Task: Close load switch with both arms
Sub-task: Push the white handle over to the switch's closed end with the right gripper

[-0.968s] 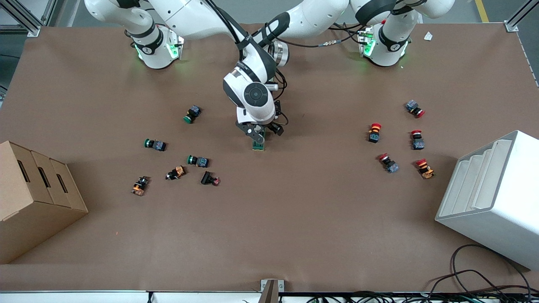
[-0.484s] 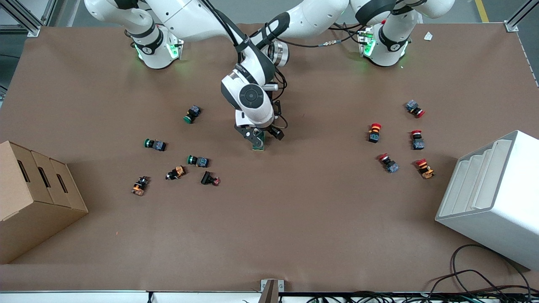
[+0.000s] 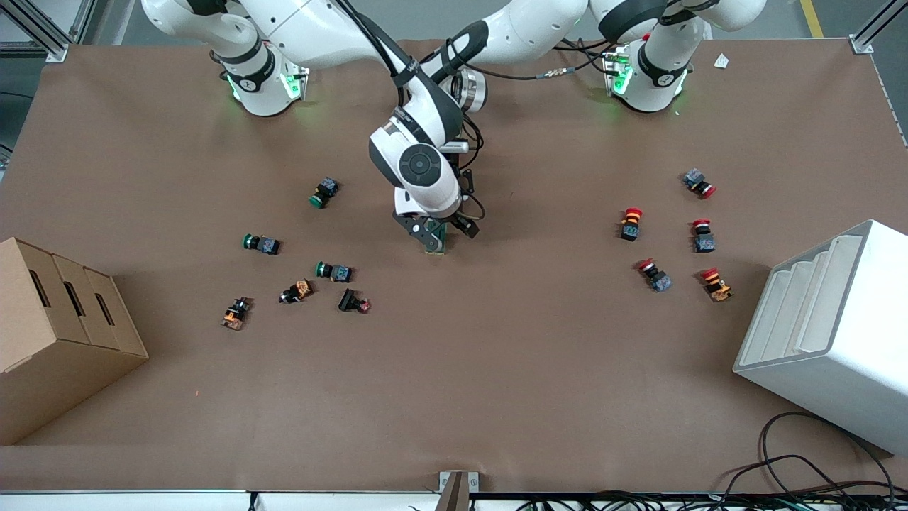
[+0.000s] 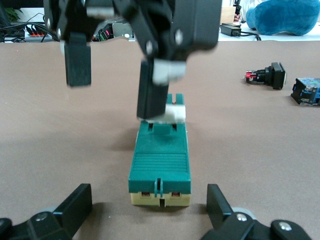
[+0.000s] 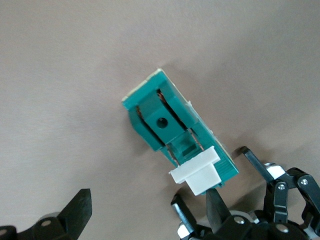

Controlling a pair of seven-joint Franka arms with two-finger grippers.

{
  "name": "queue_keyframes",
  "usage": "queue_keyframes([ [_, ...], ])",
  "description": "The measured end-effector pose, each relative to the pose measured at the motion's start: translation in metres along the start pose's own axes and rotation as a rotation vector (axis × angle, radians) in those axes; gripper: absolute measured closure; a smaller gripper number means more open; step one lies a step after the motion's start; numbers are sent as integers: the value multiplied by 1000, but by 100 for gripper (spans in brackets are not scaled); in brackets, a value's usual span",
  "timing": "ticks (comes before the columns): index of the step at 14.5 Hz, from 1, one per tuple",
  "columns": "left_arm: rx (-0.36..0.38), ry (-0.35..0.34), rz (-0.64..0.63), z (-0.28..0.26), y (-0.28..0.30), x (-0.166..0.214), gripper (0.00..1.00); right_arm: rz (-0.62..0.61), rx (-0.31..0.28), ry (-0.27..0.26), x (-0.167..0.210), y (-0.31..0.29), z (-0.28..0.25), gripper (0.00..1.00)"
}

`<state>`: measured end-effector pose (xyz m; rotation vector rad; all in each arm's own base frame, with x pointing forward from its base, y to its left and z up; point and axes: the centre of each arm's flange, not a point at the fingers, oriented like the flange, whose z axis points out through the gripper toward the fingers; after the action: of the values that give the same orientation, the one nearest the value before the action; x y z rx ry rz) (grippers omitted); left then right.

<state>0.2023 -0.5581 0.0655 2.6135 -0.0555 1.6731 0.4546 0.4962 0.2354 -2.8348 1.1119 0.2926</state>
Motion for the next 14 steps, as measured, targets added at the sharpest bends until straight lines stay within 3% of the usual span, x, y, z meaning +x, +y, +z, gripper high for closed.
queue_keyframes([
  [4, 0, 0, 0, 0, 0, 0, 0, -10, 70, 17, 34, -14, -22, 0],
  [14, 0, 0, 0, 0, 0, 0, 0, -29, 85, 24, 53, -18, -19, 0],
])
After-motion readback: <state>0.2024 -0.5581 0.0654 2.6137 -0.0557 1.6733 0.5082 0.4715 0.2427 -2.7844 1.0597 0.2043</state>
